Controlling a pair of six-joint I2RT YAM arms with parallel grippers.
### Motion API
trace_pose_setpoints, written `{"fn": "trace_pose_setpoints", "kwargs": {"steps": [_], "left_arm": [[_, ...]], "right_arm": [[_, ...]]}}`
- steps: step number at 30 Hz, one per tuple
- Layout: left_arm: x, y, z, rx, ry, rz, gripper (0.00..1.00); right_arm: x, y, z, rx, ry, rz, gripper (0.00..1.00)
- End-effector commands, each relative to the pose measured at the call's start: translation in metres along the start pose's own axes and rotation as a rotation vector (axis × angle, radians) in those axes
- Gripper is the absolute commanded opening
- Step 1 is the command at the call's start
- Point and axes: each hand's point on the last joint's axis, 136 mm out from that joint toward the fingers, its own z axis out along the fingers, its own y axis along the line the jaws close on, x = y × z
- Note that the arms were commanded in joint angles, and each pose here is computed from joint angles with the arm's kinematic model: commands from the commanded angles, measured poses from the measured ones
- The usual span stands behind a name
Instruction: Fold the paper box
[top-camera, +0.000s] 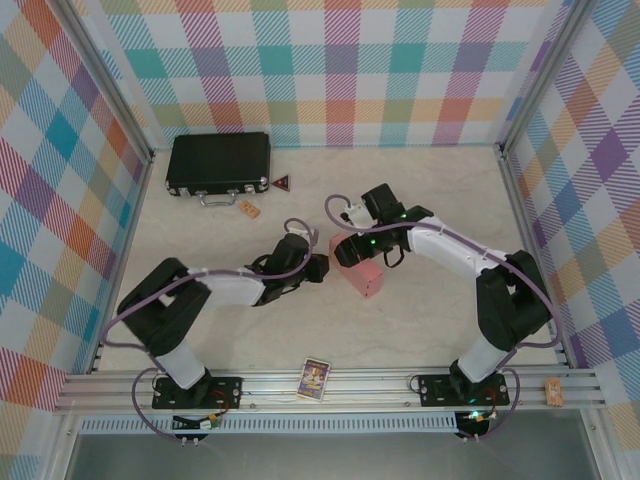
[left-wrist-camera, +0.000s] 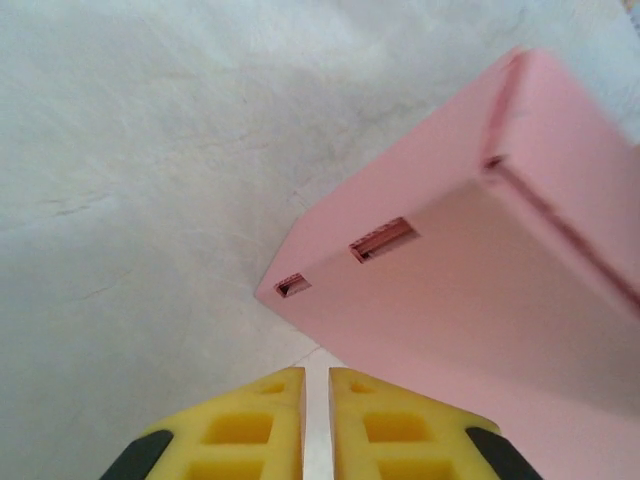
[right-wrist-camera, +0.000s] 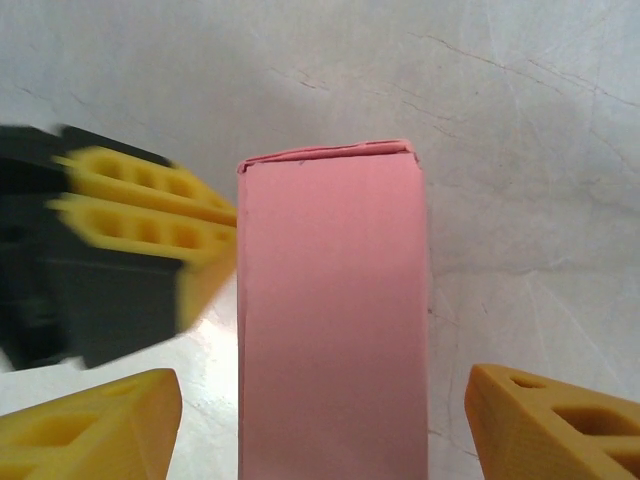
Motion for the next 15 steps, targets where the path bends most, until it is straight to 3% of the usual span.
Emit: {"fn": "trace_pose_setpoints", "kwargs": {"steps": [1,8,15], "left_arm": [[-0.002,0.022,-0.026,-0.102,-0.017,0.032,0.16],[-0.018,0.053,-0.084,-0.257,-0.101,0.037,0.21],[-0.027,0.076,-0.113,-0.305,-0.112,-0.001,0.21]], "right_arm": [[0.008,-0.005,-0.003,0.092,0.023,-0.065,0.76],[0.011,-0.011,0.007,0.234,0.04,-0.173,0.67],[0.008,-0.017,0.012,0.373,0.043,-0.245,0.57]]}}
